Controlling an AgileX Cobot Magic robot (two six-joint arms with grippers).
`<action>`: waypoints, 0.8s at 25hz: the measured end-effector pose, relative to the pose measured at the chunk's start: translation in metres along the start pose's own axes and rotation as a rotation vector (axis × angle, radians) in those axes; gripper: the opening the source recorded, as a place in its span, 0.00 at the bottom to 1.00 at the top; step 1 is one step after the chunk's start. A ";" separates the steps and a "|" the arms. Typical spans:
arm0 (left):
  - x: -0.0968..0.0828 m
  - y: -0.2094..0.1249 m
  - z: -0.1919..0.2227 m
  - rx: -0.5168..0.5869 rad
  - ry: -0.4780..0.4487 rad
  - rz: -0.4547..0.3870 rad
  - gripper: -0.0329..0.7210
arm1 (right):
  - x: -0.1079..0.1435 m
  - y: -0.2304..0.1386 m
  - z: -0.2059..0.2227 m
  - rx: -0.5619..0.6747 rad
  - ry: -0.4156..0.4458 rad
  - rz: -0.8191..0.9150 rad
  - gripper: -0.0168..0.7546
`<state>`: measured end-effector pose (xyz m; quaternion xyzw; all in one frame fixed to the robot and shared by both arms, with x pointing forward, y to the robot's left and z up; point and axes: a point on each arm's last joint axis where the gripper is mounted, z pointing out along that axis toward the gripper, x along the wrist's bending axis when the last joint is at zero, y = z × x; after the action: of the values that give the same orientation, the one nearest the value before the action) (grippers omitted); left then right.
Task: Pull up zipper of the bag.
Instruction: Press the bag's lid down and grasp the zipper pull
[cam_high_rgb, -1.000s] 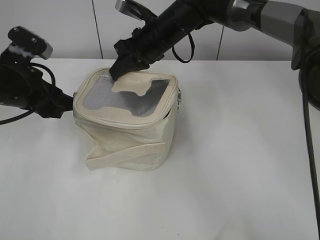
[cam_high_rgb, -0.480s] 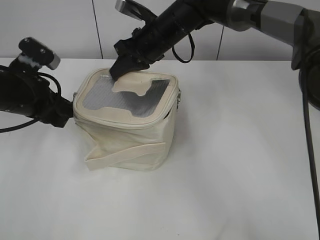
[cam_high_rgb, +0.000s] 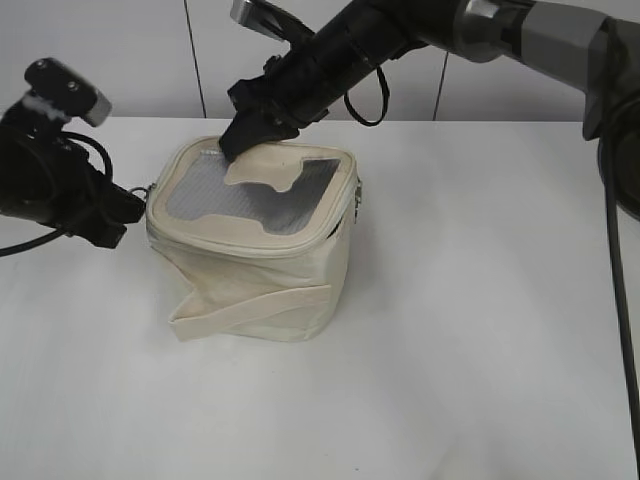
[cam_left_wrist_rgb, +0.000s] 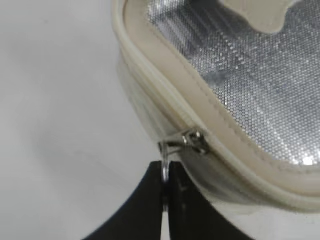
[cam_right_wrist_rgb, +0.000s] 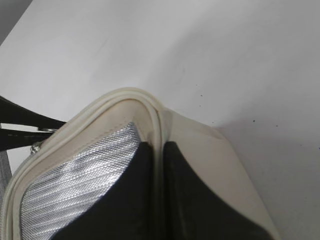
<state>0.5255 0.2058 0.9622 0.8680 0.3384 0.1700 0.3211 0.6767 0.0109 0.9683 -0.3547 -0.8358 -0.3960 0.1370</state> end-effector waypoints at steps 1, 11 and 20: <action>0.000 0.001 -0.005 0.003 0.007 0.008 0.06 | 0.000 0.000 0.000 0.000 0.000 0.002 0.07; -0.011 -0.003 -0.030 0.129 -0.059 -0.027 0.06 | 0.000 0.000 0.000 0.001 0.001 0.007 0.07; -0.031 -0.002 -0.045 0.171 -0.148 -0.022 0.06 | 0.003 -0.001 0.001 0.010 0.020 0.025 0.07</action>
<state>0.4794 0.2053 0.9911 0.8986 0.3367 0.0725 0.2717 0.6739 0.0130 0.9688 -0.3605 -0.8319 -0.3935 0.1522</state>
